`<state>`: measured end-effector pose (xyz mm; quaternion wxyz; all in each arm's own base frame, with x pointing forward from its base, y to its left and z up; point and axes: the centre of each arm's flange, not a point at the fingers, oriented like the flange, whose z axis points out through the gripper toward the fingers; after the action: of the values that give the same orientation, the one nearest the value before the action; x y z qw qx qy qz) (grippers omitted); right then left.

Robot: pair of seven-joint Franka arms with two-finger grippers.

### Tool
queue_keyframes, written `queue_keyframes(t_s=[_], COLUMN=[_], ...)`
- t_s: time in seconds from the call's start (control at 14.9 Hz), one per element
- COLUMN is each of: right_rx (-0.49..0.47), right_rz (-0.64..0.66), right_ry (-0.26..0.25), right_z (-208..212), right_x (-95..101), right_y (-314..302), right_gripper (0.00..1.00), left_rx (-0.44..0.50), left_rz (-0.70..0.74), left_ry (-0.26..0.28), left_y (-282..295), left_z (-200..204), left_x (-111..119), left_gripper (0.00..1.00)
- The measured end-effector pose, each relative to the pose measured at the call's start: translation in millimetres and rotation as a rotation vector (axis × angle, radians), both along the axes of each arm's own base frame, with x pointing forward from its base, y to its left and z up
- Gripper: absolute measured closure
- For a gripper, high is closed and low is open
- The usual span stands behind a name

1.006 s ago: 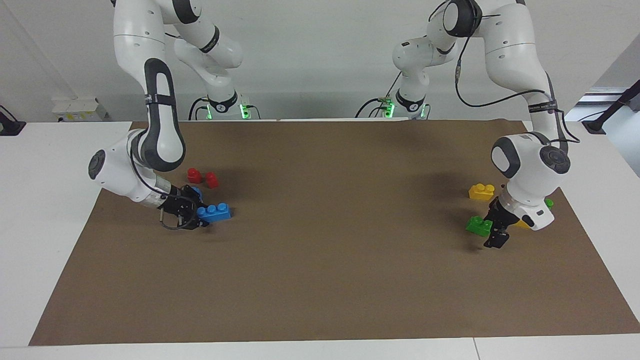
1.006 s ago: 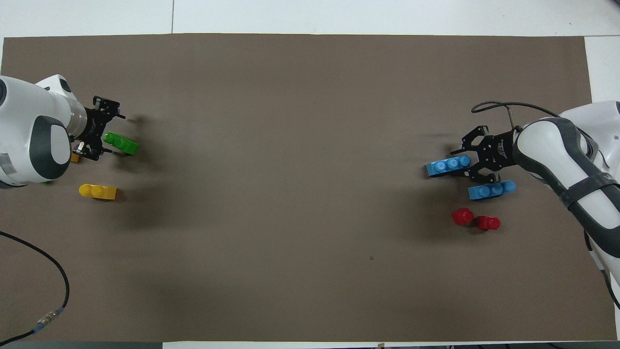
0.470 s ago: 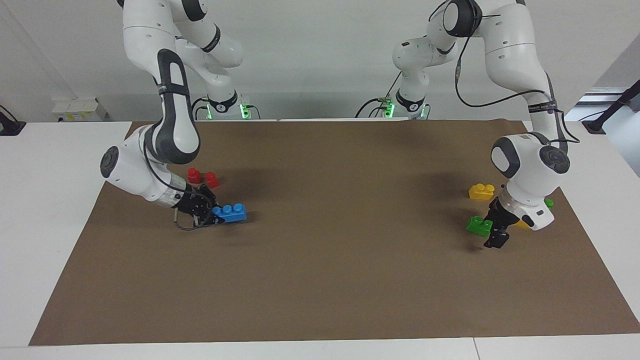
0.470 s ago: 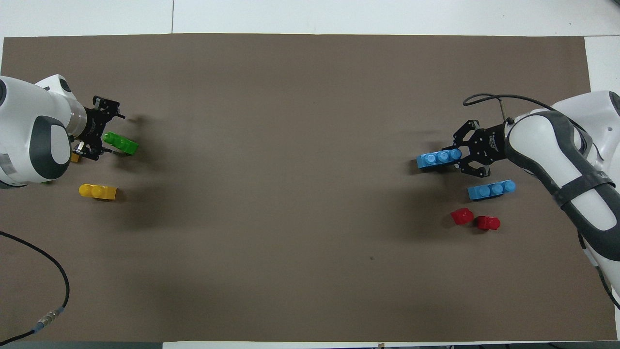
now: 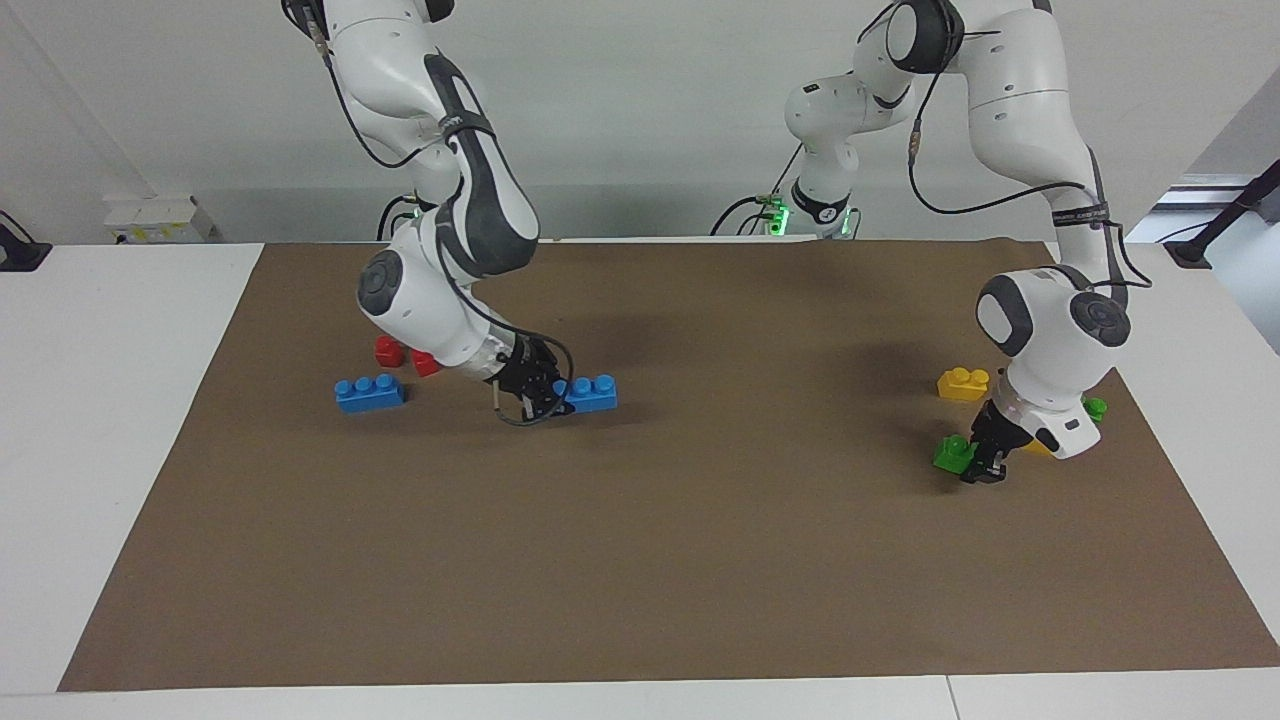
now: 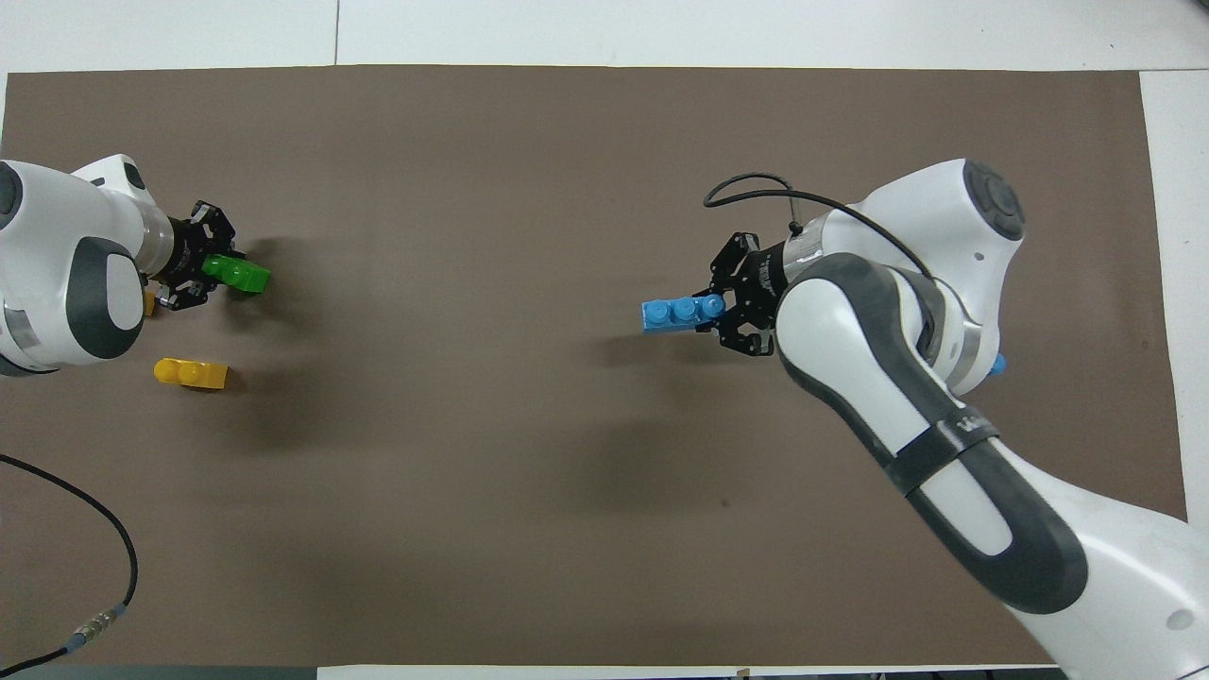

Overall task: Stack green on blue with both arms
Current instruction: 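Carry the blue brick toward the table centre while the left gripper grasps green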

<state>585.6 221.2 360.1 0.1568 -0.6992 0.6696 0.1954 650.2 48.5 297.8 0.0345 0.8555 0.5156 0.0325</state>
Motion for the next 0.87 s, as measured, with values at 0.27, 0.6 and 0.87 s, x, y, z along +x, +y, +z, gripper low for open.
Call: queue_keyframes(t_s=[0.27,0.6,0.87], right_rx=[0.014,0.016,0.021], right_rz=[-0.074,-0.133,-0.206], right_ry=[-0.037,-0.065,-0.076], right_z=[-16,-35,-42], right_x=[-23.4,-50.4,-59.7], right_y=[51,85,101], right_gripper=[0.66,0.66,0.66], left_rx=[-0.001,-0.006,0.003], left_rz=[-0.008,-0.042,-0.024], left_ry=[0.007,0.06,0.087], left_y=[-2,-22,-71], left_z=[0,27,81], left_x=[0,4,-8], left_gripper=[0.64,0.64,0.64])
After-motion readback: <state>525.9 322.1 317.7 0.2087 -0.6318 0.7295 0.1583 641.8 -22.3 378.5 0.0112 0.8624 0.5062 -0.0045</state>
